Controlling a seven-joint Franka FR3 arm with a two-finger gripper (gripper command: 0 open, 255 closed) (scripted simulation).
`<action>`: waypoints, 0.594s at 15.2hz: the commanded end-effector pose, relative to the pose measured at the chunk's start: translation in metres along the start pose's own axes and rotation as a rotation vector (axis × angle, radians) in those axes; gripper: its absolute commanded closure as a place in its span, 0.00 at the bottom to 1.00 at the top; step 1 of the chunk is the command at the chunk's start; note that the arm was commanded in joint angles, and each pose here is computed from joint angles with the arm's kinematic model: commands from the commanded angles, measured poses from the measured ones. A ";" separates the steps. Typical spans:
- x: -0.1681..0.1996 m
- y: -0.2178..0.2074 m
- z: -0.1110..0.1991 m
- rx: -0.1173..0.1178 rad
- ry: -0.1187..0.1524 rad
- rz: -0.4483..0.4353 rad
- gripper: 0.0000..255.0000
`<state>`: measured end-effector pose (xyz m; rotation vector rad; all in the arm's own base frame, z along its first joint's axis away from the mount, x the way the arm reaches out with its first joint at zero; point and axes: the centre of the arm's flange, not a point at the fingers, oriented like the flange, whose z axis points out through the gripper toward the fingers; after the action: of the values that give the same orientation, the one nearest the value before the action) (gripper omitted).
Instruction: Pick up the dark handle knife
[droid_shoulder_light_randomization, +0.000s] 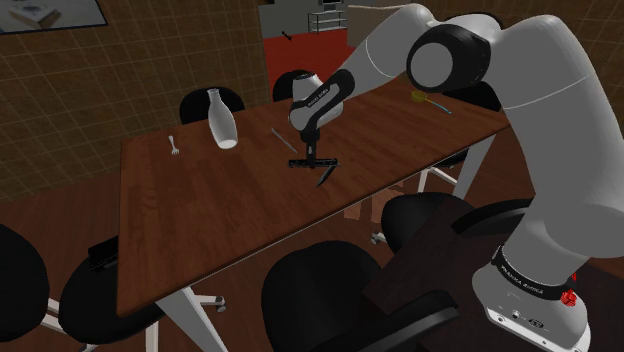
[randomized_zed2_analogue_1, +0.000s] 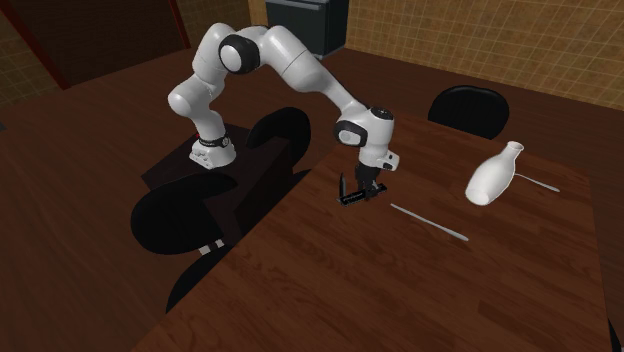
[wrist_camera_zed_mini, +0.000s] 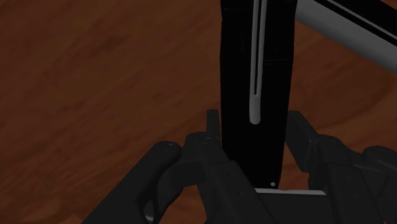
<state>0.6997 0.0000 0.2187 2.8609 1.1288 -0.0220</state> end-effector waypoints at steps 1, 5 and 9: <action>0.000 0.000 0.001 0.001 -0.001 0.000 1.00; -0.001 0.001 -0.015 0.001 -0.001 0.000 1.00; -0.001 0.002 -0.036 0.001 -0.001 0.000 1.00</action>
<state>0.6988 0.0003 0.2502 2.8616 1.1282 -0.0234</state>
